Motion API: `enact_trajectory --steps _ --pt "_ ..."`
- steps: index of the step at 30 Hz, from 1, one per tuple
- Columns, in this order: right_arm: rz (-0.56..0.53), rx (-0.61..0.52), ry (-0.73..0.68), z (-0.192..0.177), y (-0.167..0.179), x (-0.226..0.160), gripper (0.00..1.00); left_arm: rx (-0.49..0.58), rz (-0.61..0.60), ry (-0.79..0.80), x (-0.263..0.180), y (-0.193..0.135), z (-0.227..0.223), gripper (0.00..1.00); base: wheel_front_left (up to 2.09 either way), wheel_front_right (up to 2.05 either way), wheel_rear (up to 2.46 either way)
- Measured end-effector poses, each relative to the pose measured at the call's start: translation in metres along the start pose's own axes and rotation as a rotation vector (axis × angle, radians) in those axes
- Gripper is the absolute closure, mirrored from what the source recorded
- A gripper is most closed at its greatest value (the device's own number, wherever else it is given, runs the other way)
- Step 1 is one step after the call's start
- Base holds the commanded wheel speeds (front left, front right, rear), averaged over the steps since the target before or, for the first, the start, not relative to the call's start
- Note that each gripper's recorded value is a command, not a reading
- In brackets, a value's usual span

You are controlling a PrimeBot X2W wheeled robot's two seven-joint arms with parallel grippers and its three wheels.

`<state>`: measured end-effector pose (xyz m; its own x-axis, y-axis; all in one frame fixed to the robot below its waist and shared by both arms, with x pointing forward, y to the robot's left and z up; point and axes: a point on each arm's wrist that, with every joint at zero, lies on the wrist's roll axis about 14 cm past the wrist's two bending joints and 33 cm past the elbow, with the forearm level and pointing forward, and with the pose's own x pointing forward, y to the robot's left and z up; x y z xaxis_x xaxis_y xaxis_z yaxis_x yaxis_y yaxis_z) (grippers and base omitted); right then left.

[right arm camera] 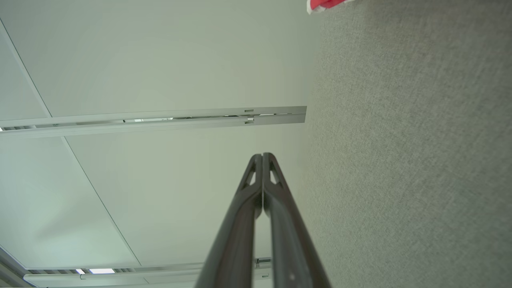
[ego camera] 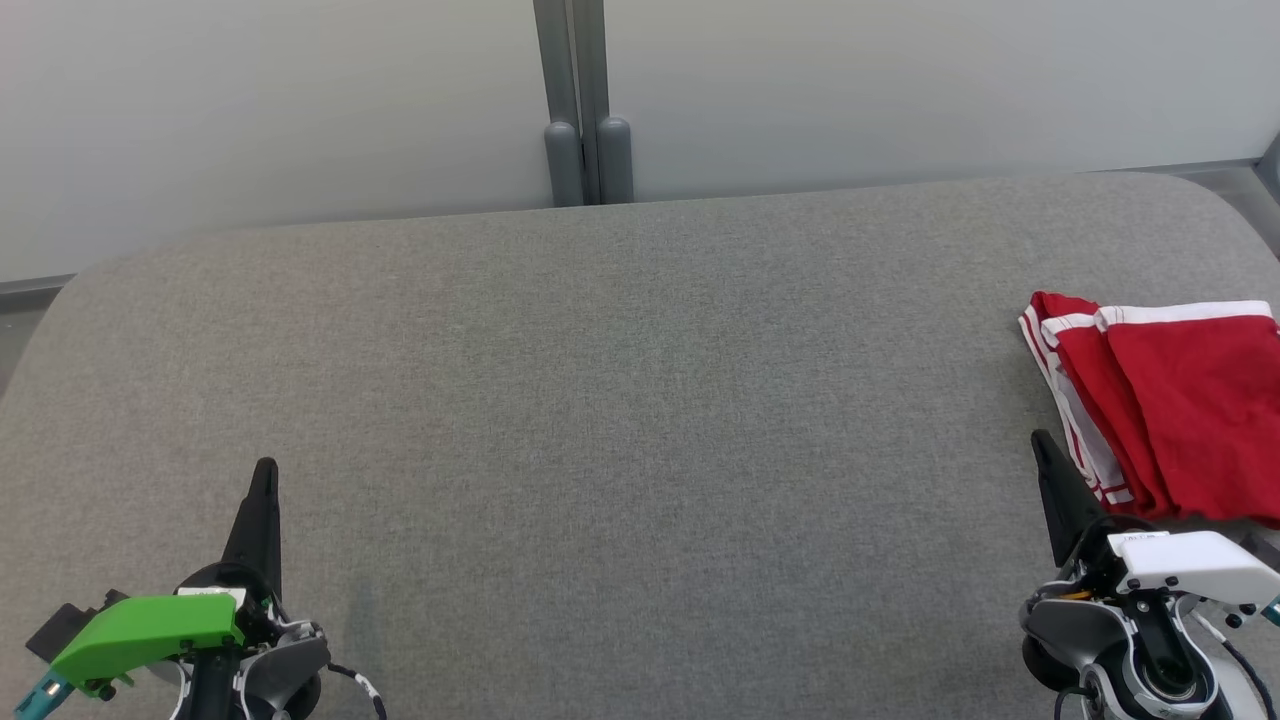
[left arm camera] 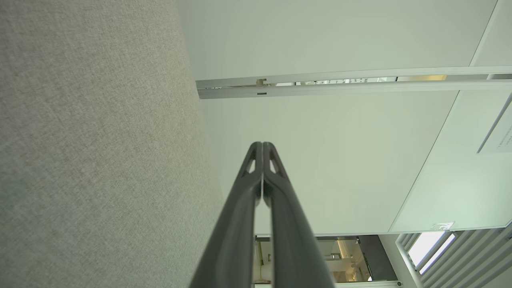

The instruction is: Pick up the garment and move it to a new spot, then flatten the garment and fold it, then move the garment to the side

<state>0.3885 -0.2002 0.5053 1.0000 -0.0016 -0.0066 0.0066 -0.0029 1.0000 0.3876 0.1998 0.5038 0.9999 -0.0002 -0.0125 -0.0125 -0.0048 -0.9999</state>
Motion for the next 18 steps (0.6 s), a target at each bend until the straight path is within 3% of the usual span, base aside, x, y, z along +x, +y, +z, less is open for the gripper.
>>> enact_trajectory --steps 18 --pt "0.000 0.000 0.000 0.0000 0.0000 0.0000 1.00 0.000 0.000 0.000 0.0000 0.0000 0.0000 1.00 0.00 0.00 0.00"
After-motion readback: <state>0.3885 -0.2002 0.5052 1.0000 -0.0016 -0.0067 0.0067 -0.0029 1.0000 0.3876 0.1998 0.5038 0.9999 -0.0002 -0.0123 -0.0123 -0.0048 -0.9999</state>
